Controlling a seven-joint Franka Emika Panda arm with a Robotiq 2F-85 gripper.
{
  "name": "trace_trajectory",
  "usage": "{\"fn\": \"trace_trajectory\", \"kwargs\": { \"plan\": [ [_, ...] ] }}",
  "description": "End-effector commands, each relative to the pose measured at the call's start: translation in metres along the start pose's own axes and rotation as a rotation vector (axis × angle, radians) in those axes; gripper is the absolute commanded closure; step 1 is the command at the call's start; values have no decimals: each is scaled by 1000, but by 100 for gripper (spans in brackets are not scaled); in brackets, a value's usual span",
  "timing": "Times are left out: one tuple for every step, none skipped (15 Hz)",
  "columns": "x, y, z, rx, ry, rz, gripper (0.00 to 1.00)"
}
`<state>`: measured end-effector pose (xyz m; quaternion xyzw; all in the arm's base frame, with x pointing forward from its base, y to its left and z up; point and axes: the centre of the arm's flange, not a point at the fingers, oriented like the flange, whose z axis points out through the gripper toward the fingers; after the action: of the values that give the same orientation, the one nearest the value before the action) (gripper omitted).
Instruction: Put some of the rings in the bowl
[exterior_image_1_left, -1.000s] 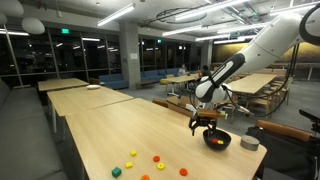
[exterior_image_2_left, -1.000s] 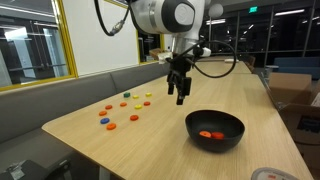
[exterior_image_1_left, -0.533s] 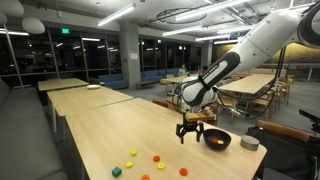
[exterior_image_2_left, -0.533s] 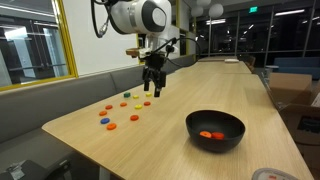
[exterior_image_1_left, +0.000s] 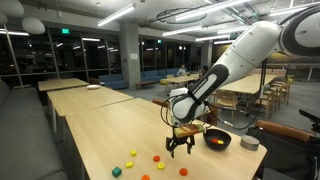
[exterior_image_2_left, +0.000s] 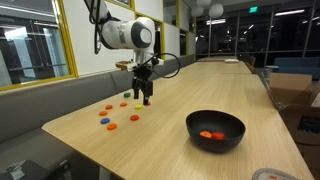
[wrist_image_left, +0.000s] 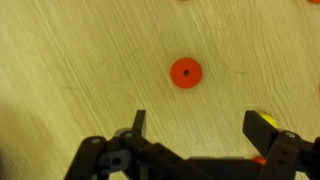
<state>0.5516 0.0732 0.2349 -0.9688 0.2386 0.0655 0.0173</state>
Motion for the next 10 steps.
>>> {"fn": "trace_trajectory", "kwargs": {
  "plan": [
    [0,-11,20,-4,56,48,0],
    [-3,-12,26,-8,64,58,0],
    [-6,-13,31,-16,72,73,0],
    [-9,-14,35,-21,83,85,0],
    [-11,-13,39,-27,90,96,0],
    [-13,-12,42,-31,97,108,0],
    [-15,-11,45,-33,105,117,0],
    [-17,-11,47,-39,109,126,0],
    [-19,-10,48,-42,117,135,0],
    [-21,-9,49,-45,126,143,0]
  ]
}}
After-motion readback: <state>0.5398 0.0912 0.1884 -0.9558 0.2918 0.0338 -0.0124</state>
